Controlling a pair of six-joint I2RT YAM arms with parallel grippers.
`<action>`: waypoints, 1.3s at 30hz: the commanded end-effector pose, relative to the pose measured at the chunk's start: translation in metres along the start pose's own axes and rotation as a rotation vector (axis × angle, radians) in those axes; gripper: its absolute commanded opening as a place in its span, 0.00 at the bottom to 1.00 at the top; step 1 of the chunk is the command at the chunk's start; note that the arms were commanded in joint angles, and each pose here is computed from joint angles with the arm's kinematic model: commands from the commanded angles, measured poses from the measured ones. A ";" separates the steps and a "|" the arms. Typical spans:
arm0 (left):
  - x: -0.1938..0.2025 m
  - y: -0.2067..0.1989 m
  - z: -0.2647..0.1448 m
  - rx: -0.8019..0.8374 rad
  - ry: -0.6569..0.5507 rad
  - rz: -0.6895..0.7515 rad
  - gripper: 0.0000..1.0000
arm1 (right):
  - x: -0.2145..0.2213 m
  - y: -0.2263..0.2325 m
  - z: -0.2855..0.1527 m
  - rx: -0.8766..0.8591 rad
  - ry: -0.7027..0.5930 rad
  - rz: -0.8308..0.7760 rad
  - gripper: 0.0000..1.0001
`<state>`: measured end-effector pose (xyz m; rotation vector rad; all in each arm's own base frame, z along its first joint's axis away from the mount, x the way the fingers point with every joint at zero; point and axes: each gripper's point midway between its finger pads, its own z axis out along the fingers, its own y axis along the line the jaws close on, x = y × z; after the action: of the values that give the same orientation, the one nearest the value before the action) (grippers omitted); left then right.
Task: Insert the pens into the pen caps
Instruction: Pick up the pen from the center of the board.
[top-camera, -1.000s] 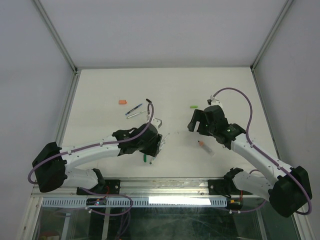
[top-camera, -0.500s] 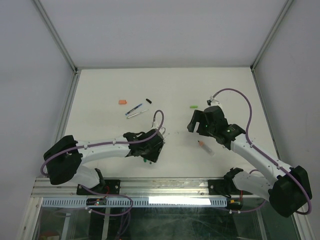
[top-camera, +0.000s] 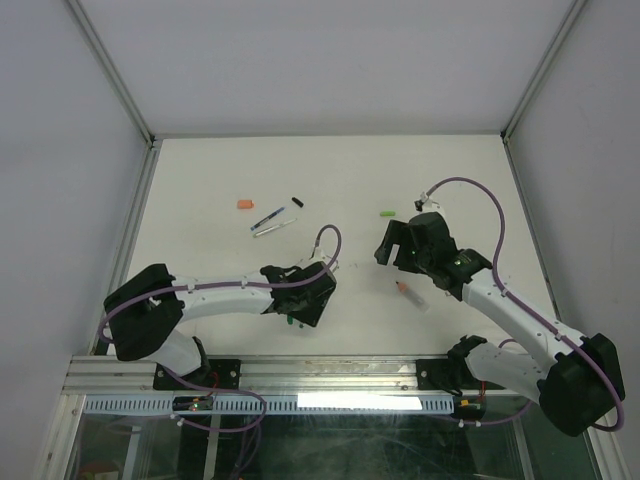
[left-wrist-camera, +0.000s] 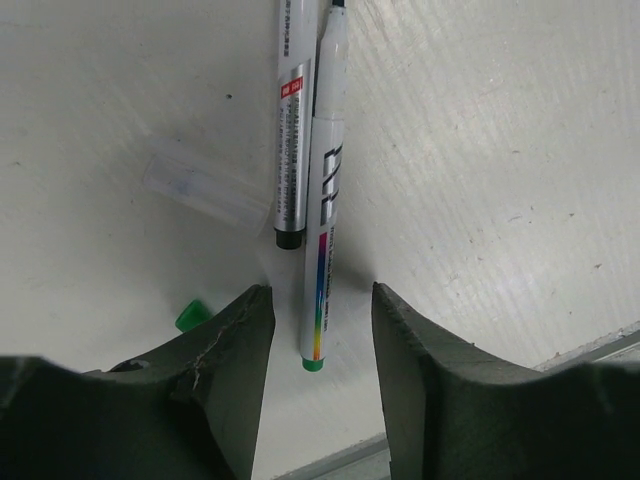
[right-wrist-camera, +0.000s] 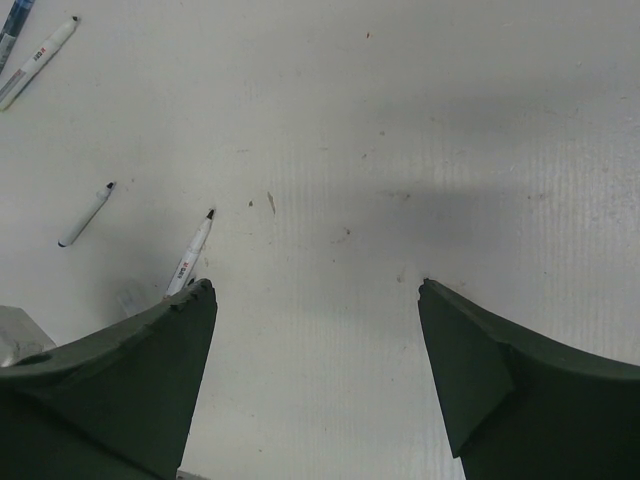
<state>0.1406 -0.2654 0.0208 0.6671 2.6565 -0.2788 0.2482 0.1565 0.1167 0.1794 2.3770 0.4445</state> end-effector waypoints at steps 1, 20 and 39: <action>-0.002 -0.007 0.009 0.002 -0.005 0.012 0.44 | -0.014 0.010 -0.004 -0.042 -0.058 0.017 0.84; 0.014 -0.007 0.019 -0.016 0.051 0.074 0.21 | -0.013 0.001 -0.001 -0.003 -0.066 0.007 0.84; -0.033 -0.061 -0.009 0.185 -0.096 0.073 0.14 | 0.004 0.011 -0.008 -0.124 -0.093 0.276 0.81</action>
<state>0.1376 -0.2903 0.0221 0.7848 2.5937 -0.3244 0.2372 0.1511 0.1136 0.3426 2.3093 0.5308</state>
